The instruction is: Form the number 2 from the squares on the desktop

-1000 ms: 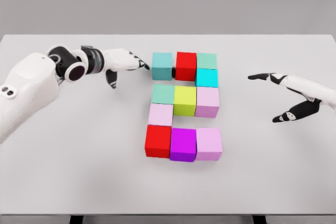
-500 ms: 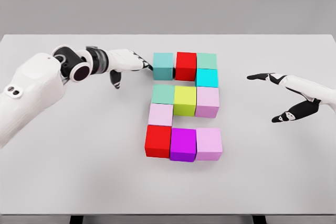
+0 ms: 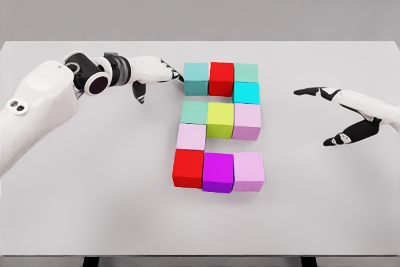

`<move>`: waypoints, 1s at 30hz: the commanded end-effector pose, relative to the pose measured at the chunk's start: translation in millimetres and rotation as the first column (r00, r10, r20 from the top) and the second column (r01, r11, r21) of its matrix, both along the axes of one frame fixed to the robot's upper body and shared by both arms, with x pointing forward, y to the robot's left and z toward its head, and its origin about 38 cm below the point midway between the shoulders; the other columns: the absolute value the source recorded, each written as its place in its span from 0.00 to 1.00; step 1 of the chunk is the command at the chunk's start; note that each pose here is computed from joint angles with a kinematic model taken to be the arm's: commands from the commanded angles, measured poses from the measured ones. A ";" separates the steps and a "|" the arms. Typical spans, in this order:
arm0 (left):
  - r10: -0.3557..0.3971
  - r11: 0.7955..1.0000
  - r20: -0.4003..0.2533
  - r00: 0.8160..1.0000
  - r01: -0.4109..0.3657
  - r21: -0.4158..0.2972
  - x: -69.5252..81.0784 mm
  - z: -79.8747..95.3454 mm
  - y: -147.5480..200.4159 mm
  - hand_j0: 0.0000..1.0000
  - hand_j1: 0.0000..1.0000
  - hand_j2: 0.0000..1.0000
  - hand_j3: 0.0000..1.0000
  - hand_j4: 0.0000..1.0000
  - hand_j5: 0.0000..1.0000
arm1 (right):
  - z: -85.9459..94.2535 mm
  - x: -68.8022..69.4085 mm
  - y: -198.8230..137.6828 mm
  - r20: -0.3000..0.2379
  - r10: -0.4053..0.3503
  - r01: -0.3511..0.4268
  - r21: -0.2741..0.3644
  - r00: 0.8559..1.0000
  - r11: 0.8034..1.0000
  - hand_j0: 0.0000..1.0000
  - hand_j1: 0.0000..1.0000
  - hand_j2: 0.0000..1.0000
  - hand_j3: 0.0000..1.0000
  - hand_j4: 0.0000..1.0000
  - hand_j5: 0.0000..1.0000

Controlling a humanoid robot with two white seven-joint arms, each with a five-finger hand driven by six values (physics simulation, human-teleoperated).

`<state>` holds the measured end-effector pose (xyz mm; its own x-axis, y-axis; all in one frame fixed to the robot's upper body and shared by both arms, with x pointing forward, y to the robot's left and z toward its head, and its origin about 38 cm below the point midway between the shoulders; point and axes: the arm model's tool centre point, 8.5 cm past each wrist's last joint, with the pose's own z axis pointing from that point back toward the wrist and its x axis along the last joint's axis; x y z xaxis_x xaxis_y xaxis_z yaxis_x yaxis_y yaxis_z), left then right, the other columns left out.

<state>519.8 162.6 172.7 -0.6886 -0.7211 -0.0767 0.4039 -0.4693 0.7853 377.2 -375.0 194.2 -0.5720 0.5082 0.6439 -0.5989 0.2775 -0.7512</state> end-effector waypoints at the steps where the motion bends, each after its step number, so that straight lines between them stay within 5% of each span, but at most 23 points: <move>1: 0.003 1.000 0.000 1.000 -0.003 0.000 0.4 0.0 0.8 1.00 1.00 1.00 1.00 1.00 1.00 | 1.1 0.1 -0.1 -0.001 -0.002 0.002 0.007 1.000 1.000 1.00 1.00 1.00 1.00 1.00 1.00; 30: 0.030 0.999 0.001 1.000 -0.030 0.026 12.5 -3.5 -5.3 1.00 1.00 1.00 1.00 1.00 1.00 | -0.6 0.7 -3.0 -0.006 -0.011 0.011 0.005 1.000 1.000 1.00 1.00 1.00 1.00 1.00 1.00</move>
<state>531.8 158.9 170.1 -0.6675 -0.7379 -0.0996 0.4150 -0.4797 0.7731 377.7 -377.0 193.1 -0.5666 0.5126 0.6451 -0.5997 0.2804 -0.7495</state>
